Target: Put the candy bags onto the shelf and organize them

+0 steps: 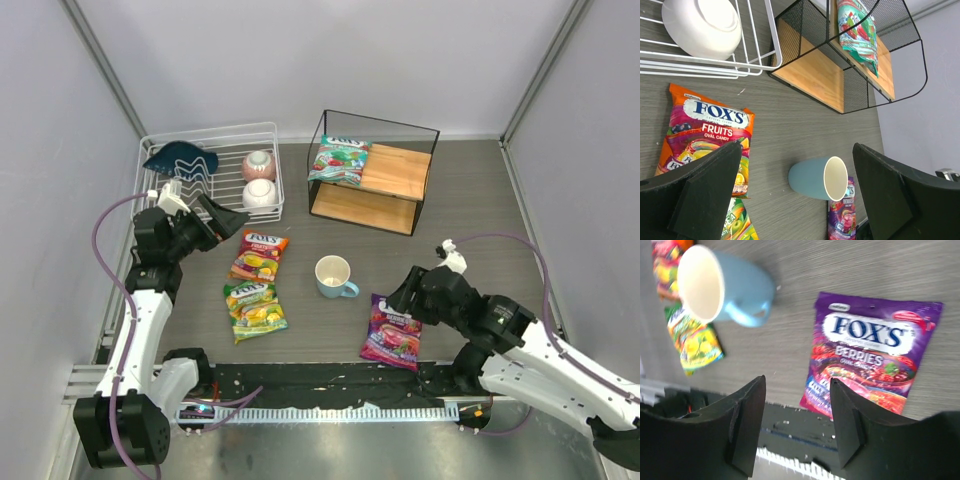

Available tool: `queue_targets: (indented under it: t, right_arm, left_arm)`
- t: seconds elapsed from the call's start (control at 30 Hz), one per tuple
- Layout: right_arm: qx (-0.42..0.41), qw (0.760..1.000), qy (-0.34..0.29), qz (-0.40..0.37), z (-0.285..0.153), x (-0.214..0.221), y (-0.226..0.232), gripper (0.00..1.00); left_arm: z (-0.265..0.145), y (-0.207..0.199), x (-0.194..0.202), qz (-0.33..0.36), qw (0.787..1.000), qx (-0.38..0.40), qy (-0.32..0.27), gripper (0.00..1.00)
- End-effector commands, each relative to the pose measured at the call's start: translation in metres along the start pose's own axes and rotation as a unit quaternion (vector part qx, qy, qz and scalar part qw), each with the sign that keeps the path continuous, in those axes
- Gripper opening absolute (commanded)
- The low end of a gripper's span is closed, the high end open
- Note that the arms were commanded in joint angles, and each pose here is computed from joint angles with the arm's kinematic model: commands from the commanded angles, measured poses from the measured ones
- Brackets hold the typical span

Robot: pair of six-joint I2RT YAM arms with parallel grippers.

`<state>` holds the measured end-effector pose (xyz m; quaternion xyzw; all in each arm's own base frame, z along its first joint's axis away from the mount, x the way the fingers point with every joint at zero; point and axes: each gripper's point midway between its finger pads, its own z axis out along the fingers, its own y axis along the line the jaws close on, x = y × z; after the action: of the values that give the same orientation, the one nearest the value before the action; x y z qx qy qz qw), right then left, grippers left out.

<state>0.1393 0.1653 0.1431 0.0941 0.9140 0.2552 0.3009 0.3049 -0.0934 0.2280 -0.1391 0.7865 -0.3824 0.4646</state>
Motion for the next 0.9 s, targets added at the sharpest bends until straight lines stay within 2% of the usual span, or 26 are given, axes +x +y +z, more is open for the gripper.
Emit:
queue_targets:
  t: [0.0,0.23,0.5,0.73,0.87]
  right_arm:
    - [0.113,0.981,-0.075,0.137,0.019,-0.008,-0.048,0.60]
    - [0.204,0.959,-0.059,0.189,0.045,0.014,-0.076,0.64]
    - [0.300,0.921,-0.106,0.224,0.026,0.005,-0.105,0.66]
    - [0.298,0.923,-0.094,0.226,0.038,0.016,-0.110,0.66]
    - [0.279,0.929,-0.078,0.230,0.050,0.029,-0.112,0.63]
  left_arm:
    - [-0.001,-0.008,-0.003,0.005,1.000,0.019,-0.004,1.00]
    - [-0.001,-0.007,-0.003,0.004,1.000,0.020,-0.002,1.00]
    - [0.000,-0.007,-0.002,0.000,1.000,0.022,-0.001,1.00]
    - [0.003,-0.008,-0.002,-0.005,1.000,0.026,0.002,1.00]
    - [0.002,-0.008,0.000,-0.007,1.000,0.030,0.005,1.00]
